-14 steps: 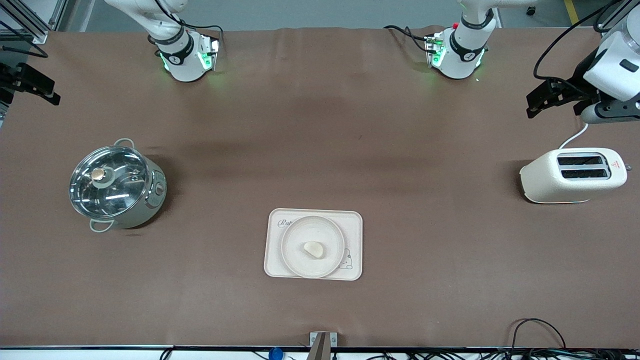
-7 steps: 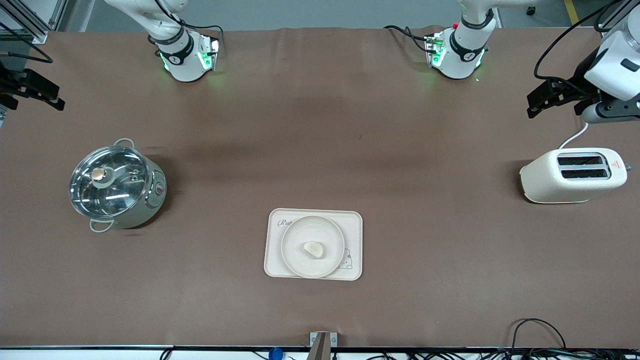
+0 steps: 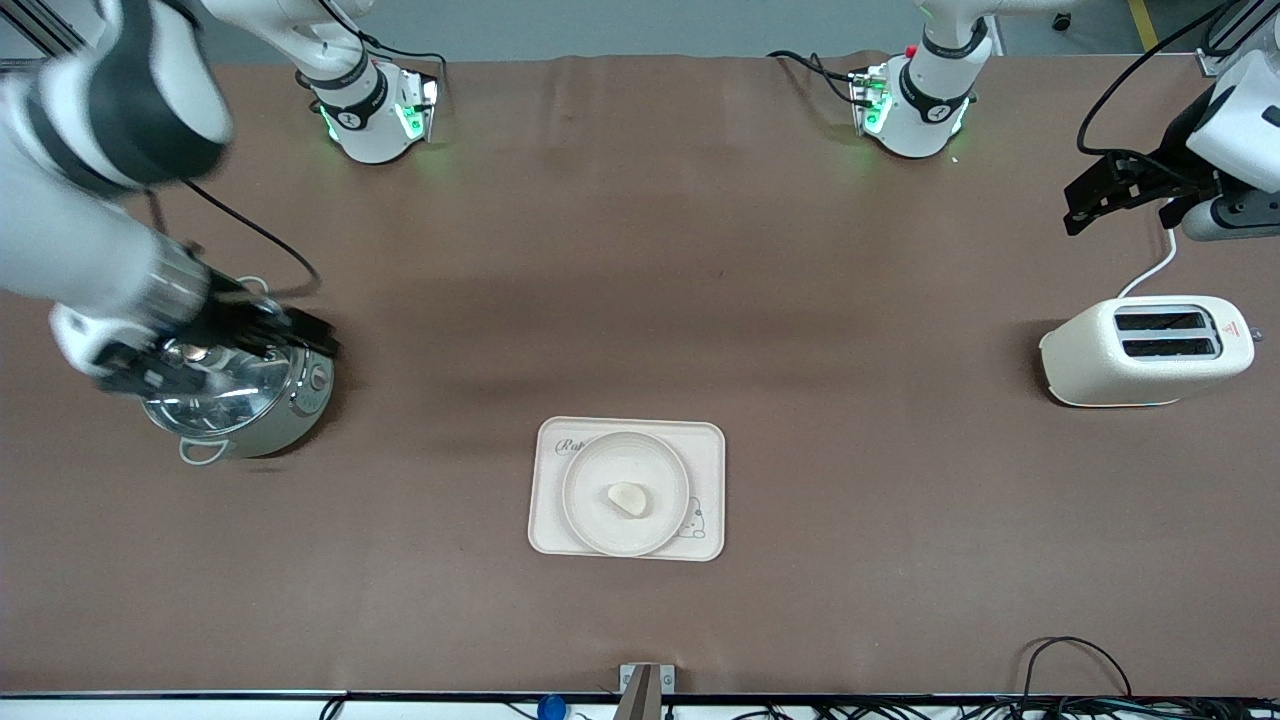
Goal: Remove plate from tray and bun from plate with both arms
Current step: 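Reach the right gripper to the white plate on the tray and grasp its rim, then lift the plate off the tray with the right gripper and set it beside the tray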
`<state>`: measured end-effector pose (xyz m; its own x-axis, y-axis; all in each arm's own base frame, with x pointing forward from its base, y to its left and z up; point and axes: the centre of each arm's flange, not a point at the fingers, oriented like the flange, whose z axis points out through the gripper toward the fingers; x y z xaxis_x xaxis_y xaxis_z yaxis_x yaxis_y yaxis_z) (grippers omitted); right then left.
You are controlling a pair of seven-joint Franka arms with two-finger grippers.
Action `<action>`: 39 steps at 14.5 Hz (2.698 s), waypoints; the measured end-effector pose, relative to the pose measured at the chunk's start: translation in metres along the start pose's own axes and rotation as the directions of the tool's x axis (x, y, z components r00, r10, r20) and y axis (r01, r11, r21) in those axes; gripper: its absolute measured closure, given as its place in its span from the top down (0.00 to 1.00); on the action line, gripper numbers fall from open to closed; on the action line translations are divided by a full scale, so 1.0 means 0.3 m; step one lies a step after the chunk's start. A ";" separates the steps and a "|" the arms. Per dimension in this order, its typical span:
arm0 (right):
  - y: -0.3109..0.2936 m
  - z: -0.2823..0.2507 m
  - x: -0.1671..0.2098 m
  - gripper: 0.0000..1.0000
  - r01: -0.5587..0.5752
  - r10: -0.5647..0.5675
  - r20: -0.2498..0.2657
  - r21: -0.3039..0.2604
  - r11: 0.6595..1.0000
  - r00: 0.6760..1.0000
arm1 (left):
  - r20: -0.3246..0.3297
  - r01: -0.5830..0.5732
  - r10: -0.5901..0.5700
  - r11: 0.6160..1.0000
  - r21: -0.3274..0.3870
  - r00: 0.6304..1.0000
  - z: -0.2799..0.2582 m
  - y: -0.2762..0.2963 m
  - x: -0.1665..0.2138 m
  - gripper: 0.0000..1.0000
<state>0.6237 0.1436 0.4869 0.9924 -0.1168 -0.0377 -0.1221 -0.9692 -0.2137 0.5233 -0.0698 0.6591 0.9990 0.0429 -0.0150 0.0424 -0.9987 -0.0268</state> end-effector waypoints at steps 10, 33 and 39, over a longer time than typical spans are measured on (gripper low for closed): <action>-0.414 0.944 0.093 1.00 -0.151 0.167 -0.149 0.118 0.982 0.974 | 0.026 0.001 -0.001 1.000 0.002 1.000 0.046 0.001 0.030 1.00; -0.520 1.037 -0.389 0.08 -0.021 0.080 -0.240 0.241 0.970 0.968 | 0.044 0.020 -0.020 1.000 0.001 0.999 0.079 0.004 0.062 1.00; -0.375 1.115 -0.657 0.08 0.013 0.051 -0.276 0.223 0.975 0.960 | 0.055 -0.002 0.002 1.000 0.002 0.998 0.105 0.048 0.071 1.00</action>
<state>0.4380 0.3480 0.1918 0.9496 -0.2209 0.2224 -0.1090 -0.8979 -0.4266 0.5447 -0.0825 0.6269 0.9966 0.0426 -0.0701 0.0406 -0.9988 -0.0288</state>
